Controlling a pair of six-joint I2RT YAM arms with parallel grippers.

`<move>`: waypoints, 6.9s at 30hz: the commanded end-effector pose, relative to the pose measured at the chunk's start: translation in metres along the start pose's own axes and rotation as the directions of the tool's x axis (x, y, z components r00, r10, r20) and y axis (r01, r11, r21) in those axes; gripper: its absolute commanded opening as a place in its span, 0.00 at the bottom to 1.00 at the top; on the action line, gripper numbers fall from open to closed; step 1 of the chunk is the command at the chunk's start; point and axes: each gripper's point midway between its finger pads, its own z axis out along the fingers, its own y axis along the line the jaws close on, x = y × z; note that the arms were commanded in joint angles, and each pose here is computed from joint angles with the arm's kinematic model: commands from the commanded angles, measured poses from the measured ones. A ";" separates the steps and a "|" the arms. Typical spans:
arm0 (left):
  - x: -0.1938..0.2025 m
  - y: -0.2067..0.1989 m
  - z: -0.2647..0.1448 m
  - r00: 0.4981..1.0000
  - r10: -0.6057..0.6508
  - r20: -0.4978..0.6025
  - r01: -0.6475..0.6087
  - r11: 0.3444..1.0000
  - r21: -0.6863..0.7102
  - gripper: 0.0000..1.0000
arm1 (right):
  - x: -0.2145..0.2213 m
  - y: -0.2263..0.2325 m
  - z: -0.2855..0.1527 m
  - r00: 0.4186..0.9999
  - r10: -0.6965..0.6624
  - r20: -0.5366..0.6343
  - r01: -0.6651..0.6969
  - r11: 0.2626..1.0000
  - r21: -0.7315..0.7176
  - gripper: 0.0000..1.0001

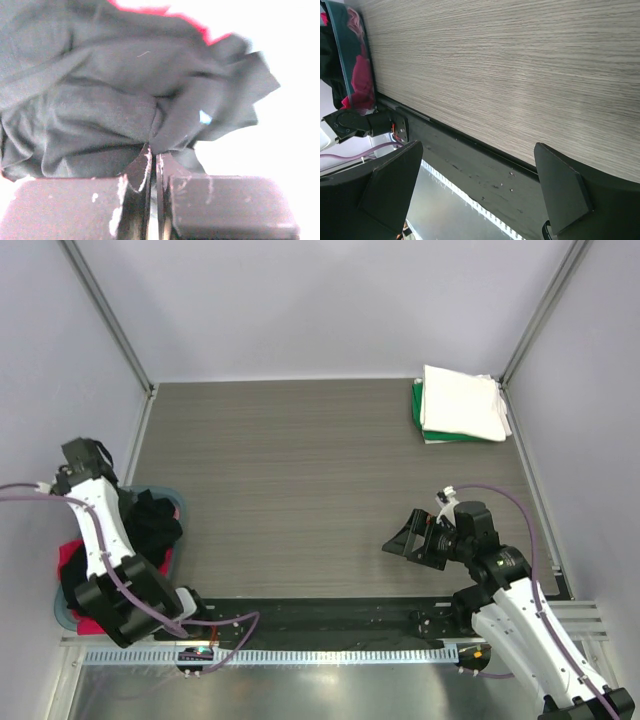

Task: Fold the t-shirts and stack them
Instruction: Grab the tshirt from the pile, then move the tshirt to the center of the board, then flatten the tshirt out

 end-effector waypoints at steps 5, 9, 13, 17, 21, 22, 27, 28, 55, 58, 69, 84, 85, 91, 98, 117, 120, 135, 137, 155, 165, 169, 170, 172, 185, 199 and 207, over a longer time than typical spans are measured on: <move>-0.083 -0.079 -0.186 0.950 -0.272 0.157 0.113 0.763 0.636 0.00 | -0.009 0.009 -0.001 0.999 -0.030 0.023 0.031 0.999 -0.025 1.00; -0.080 -0.142 -0.297 0.971 -0.230 0.066 0.055 0.484 0.873 0.00 | -0.019 0.020 -0.005 0.998 -0.039 0.039 0.041 0.999 -0.035 1.00; -0.050 -0.194 -0.434 0.989 -0.112 0.094 -0.084 0.090 0.992 0.00 | -0.031 0.032 -0.011 0.996 -0.057 0.072 0.060 0.997 -0.045 1.00; -0.009 -0.197 -0.545 0.991 0.021 0.133 -0.125 -0.223 0.967 0.00 | -0.046 0.046 -0.021 0.989 -0.075 0.124 0.082 0.995 -0.052 1.00; 0.045 -0.201 -0.553 0.973 0.187 0.132 -0.079 -0.268 0.960 0.00 | -0.066 0.063 -0.035 0.974 -0.099 0.202 0.112 0.992 -0.055 1.00; 0.056 -0.206 -0.539 0.968 0.211 0.138 -0.088 -0.234 0.968 0.00 | -0.069 0.067 -0.039 0.971 -0.104 0.215 0.119 0.991 -0.058 1.00; 0.112 -0.186 -0.464 0.915 0.375 0.150 -0.115 -0.113 0.987 0.18 | -0.080 0.079 -0.058 0.953 -0.117 0.280 0.137 0.989 -0.049 1.00; 0.133 -0.188 -0.427 0.890 0.438 0.126 -0.120 -0.042 0.992 0.25 | -0.082 0.079 -0.061 0.948 -0.121 0.294 0.139 0.989 -0.042 1.00; 0.229 -0.087 -0.116 0.813 0.582 0.011 -0.375 0.510 0.774 0.82 | -0.037 0.029 0.047 1.000 -0.004 -0.023 0.006 0.994 0.108 1.00; 0.218 -0.091 -0.116 0.812 0.580 0.061 -0.423 0.514 0.746 0.81 | -0.020 0.048 0.070 0.992 -0.105 -0.068 0.115 0.980 0.160 1.00; 0.148 -0.064 -0.129 0.808 0.499 0.314 -0.580 0.572 0.580 0.82 | 0.005 0.144 0.176 0.911 -0.356 -0.207 0.385 0.915 0.120 0.91; 0.143 -0.062 -0.138 0.833 0.430 0.349 -0.549 0.555 0.625 0.84 | 0.030 0.154 0.248 0.850 -0.406 -0.336 0.452 0.889 0.071 0.58; 0.143 -0.063 -0.137 0.833 0.431 0.348 -0.549 0.557 0.623 0.84 | 0.035 0.156 0.248 0.846 -0.408 -0.341 0.455 0.888 0.065 0.53; 0.143 -0.063 -0.137 0.834 0.427 0.349 -0.546 0.556 0.626 0.84 | 0.038 0.160 0.244 0.848 -0.420 -0.323 0.465 0.882 0.075 0.31; 0.142 -0.063 -0.136 0.837 0.421 0.349 -0.543 0.562 0.624 0.83 | 0.027 0.146 0.213 0.836 -0.447 -0.320 0.511 0.846 0.152 0.01; 0.142 -0.063 -0.129 0.858 0.397 0.324 -0.510 0.600 0.616 0.79 | -0.051 0.019 -0.078 0.923 -0.377 0.072 0.225 0.684 0.694 0.80; 0.166 -0.076 -0.124 0.841 0.476 0.259 -0.516 0.559 0.649 0.73 | -0.049 0.035 -0.058 0.921 -0.380 0.088 0.249 0.747 0.617 0.87; 0.204 -0.201 -0.119 0.800 0.537 0.268 -0.547 0.469 0.694 0.91 | -0.048 0.033 0.058 0.984 -0.180 0.002 0.170 0.933 0.317 0.97; 0.197 -0.241 -0.111 0.788 0.557 0.262 -0.565 0.487 0.666 0.93 | -0.054 0.035 0.059 0.978 -0.209 -0.004 0.199 0.928 0.315 0.97; 0.196 -0.481 0.006 0.821 0.569 0.052 -0.389 0.489 0.781 0.74 | -0.036 0.022 0.069 0.964 -0.236 -0.119 0.261 0.921 0.289 0.98; 0.237 -0.497 0.038 0.822 0.569 0.020 -0.367 0.503 0.783 0.55 | -0.027 0.004 0.084 0.955 -0.234 -0.180 0.282 0.905 0.318 0.98; 0.255 -0.498 0.044 0.821 0.570 -0.031 -0.329 0.517 0.790 0.25 | -0.023 -0.001 0.084 0.956 -0.228 -0.186 0.279 0.904 0.323 0.98; 0.256 -0.499 0.044 0.826 0.562 -0.045 -0.316 0.527 0.789 0.17 | -0.025 0.000 0.082 0.956 -0.233 -0.175 0.279 0.905 0.321 0.98; 0.252 -0.499 0.035 0.834 0.550 -0.045 -0.306 0.529 0.792 0.00 | -0.025 -0.004 0.080 0.960 -0.224 -0.169 0.270 0.906 0.328 0.98; 0.080 -0.379 -0.176 0.925 0.363 0.115 -0.304 0.522 0.797 0.00 | -0.071 -0.013 0.071 0.980 -0.194 -0.045 0.194 0.877 0.440 0.99; 0.079 -0.212 -0.187 0.882 0.445 0.158 -0.414 0.568 0.711 0.00 | -0.026 -0.019 0.071 0.994 -0.071 -0.086 0.095 0.941 0.324 0.98; 0.081 -0.182 -0.186 0.883 0.436 0.172 -0.422 0.580 0.697 0.00 | -0.029 -0.024 0.077 0.994 -0.094 -0.064 0.110 0.942 0.317 0.98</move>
